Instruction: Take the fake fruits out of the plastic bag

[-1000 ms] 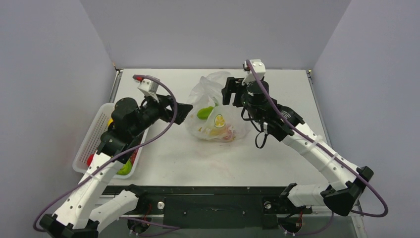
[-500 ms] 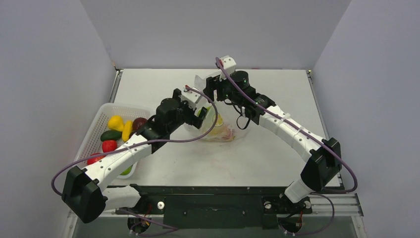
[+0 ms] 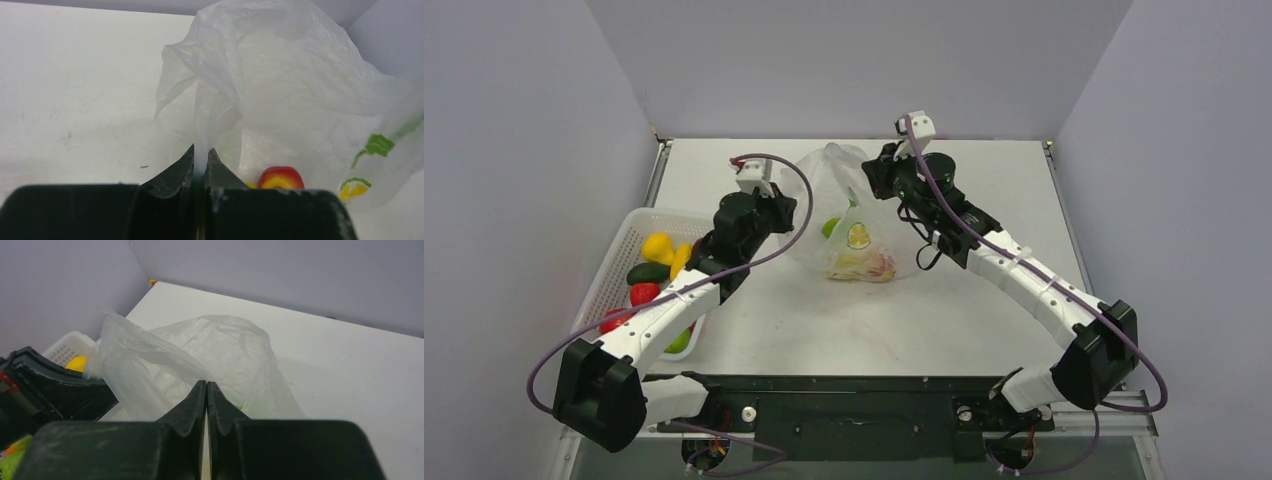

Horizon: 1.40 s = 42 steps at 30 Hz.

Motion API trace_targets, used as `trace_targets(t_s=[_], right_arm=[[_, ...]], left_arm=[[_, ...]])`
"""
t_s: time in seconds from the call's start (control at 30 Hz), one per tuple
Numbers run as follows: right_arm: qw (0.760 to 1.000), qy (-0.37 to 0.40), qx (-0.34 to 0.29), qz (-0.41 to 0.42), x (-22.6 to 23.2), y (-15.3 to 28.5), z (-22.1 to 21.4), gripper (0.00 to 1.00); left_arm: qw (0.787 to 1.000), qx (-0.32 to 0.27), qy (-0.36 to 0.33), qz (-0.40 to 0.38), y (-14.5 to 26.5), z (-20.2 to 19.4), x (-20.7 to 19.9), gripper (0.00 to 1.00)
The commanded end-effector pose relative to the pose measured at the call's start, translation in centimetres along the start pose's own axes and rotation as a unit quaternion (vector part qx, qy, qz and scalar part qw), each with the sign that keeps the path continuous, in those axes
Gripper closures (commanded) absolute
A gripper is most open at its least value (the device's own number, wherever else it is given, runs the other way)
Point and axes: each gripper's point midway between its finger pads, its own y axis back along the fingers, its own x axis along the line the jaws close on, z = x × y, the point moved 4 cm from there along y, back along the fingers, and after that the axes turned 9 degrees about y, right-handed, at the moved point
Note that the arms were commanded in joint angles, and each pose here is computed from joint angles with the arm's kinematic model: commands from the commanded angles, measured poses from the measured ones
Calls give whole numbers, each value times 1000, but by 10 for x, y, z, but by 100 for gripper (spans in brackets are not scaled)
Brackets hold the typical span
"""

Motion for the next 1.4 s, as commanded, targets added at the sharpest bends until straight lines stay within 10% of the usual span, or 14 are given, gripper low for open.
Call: trace_targets(t_s=[0.0,0.3,0.5,0.57,0.7,0.87,1.13,1.37], right_arm=[[995,-23,-99,4,-6,28,53,100],[927,-208,-296,97,-31,92,23,100],[923,-294,-241,56,-49,86,-52,100],[934,-313,-170,-12,-58,84,-78,100],[946,-244,23,-214,-76,107,-111,60],[946,-179,126,-238,-57,142,-102,22],[932,-249,98,-246,13,153,-67,17],[927,-146,40,-343,24,127,-53,15]], left_arm=[[985,-25,130,-109,7,28,-19,100],[892,-32,357,-275,24,22,-13,100],[815,-54,431,-384,31,29,-11,100],[822,-55,417,-383,31,27,-12,100],[866,-39,383,-318,27,16,-5,100],[902,-34,323,-286,31,18,-13,100],[928,-23,269,-255,32,9,-25,100],[927,-22,270,-258,35,8,-29,100]])
